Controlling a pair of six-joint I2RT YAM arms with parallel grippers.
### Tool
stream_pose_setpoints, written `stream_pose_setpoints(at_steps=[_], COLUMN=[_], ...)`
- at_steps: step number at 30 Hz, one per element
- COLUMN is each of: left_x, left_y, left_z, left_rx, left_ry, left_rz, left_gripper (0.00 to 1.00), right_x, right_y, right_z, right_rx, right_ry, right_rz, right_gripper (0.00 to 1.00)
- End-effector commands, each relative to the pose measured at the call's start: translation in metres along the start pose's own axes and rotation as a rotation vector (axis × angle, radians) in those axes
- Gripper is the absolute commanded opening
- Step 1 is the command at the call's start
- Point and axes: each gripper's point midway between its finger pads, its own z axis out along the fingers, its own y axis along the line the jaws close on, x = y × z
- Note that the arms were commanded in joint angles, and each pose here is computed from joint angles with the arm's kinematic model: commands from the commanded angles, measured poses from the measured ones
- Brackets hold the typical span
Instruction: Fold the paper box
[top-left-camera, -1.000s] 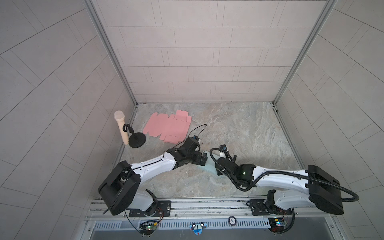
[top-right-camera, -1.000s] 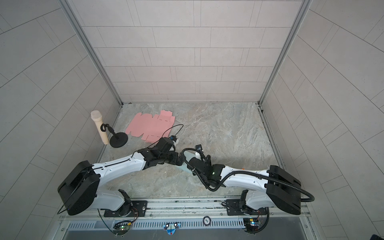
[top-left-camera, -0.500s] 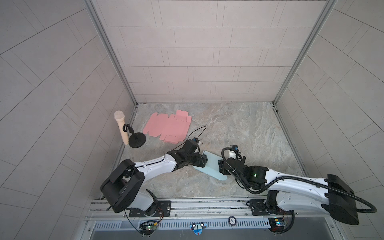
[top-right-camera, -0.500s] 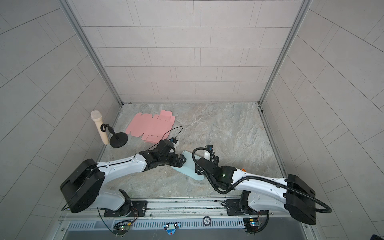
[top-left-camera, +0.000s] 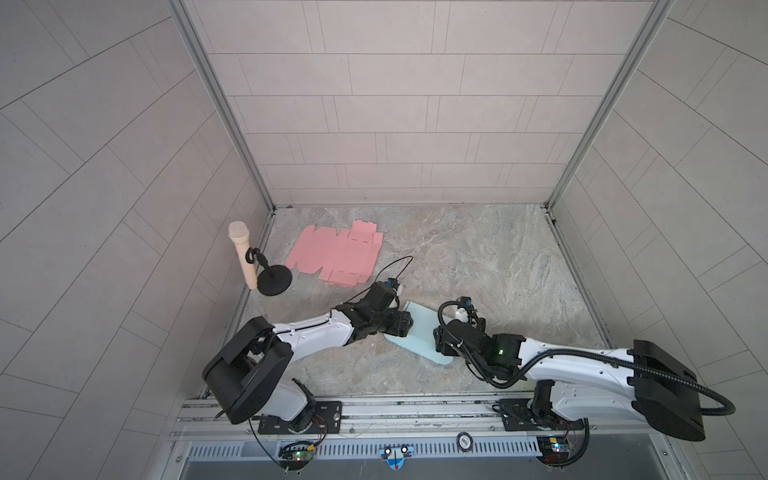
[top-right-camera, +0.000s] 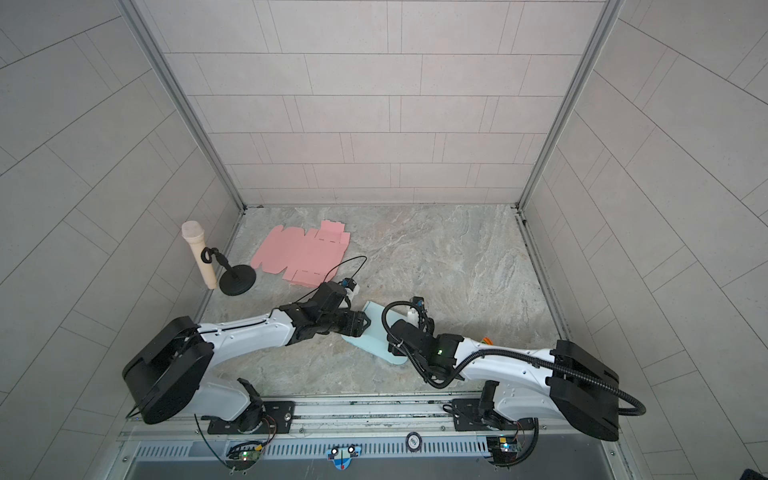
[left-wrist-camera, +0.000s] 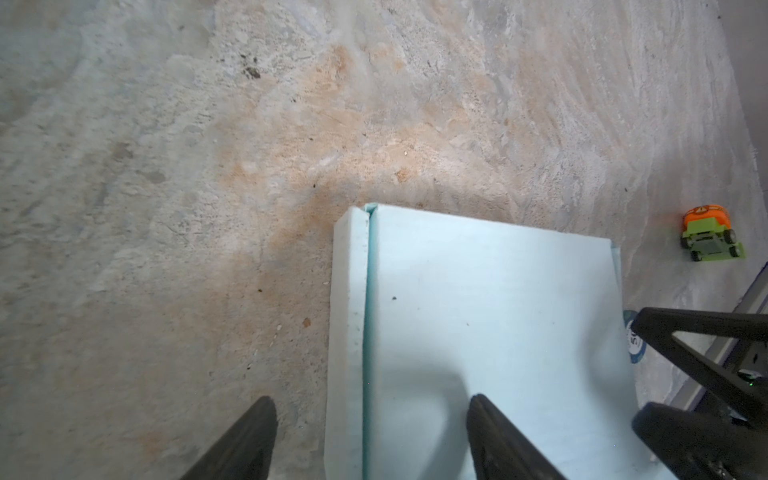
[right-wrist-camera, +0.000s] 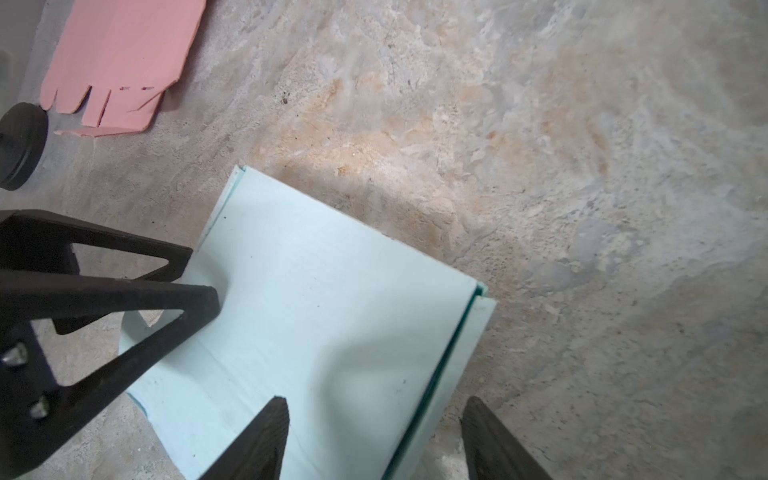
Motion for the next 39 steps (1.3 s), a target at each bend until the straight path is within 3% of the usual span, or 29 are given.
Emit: stream_pose_setpoints(at_steps=[1, 5, 10, 23, 39], left_x=[0.018, 0.019, 0.021, 0.021, 0.025], left_y=[0.011, 0.011, 0.012, 0.004, 0.003], left_z=[0.002, 0.002, 0.001, -0.005, -0.008], left_rx=[-0.033, -0.034, -0.035, 0.025, 0.040], left_ry=[0.047, 0.049, 0.047, 0.016, 0.009], left_rz=[0.002, 0.001, 0.002, -0.037, -0.051], left_gripper=[0.73, 0.70, 0.67, 0.57, 0.55], right_x=[0.004, 0.008, 0.007, -0.005, -0.029], right_y=[-0.009, -0.013, -0.014, -0.013, 0.019], right_z=[0.005, 0.010, 0.012, 0.019, 0.047], right_rx=[0.033, 0.055, 0.047, -0.026, -0.025], right_ry=[0.000, 0.016, 0.014, 0.040, 0.089], right_rz=[0.023, 0.003, 0.005, 0.075, 0.002], right_gripper=[0.68, 0.59, 0.54, 0.52, 0.50])
